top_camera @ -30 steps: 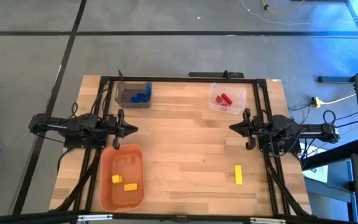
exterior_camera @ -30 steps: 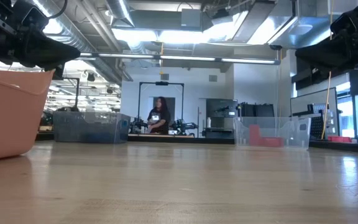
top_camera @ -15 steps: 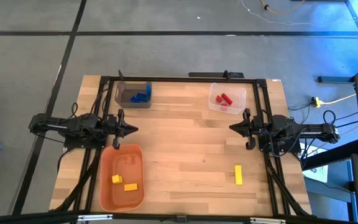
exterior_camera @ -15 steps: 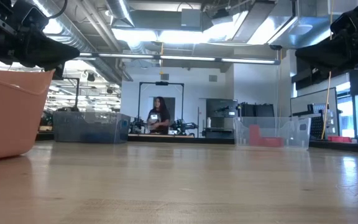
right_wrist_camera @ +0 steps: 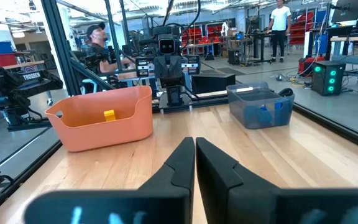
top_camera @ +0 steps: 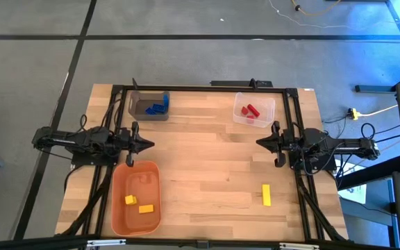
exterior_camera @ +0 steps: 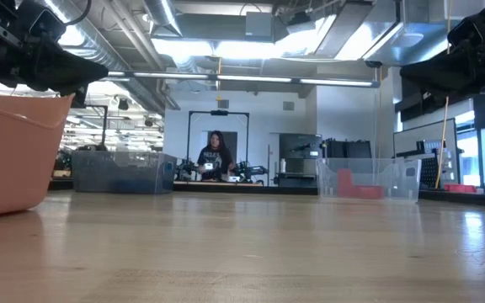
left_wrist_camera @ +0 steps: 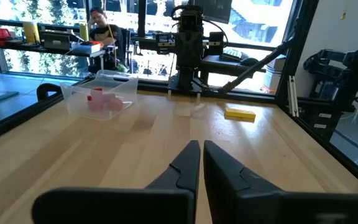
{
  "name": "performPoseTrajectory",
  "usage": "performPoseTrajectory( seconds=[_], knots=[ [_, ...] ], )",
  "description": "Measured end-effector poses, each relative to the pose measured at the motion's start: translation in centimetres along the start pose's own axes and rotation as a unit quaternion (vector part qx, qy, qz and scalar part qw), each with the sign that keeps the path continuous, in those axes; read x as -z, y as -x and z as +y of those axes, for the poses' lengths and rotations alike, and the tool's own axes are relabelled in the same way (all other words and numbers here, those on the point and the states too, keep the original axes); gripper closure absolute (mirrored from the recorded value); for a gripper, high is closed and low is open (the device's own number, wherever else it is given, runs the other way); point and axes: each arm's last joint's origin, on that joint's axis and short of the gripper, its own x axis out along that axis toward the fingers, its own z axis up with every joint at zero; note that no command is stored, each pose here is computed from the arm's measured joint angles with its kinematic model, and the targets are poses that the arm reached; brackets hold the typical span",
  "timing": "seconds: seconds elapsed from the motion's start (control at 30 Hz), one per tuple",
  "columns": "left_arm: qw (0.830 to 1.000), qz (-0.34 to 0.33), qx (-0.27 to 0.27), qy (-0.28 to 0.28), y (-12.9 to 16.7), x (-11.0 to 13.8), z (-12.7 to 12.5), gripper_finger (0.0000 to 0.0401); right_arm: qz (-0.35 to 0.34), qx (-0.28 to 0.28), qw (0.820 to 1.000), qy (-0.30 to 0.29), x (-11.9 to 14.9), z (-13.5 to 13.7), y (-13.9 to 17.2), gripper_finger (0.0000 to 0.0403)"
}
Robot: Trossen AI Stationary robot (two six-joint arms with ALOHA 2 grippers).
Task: Sort & place blocks by color
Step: Put the yellow block into the orange bin
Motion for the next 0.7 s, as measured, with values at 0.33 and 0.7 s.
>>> performPoseTrajectory(
  seconds=[0.33, 0.7],
  knots=[
    [0.999, -0.003, -0.017, -0.028, 0.00, -0.05, 0.09, 0.0374, -0.019, 0.001, 0.995, 0.096, -0.36, 0.03, 0.01, 0.0384],
    [0.999, -0.004, -0.022, -0.034, 0.01, -0.06, 0.12, 0.0377, -0.036, 0.001, 0.993, 0.116, -0.69, 0.08, 0.02, 0.0384]
  ],
)
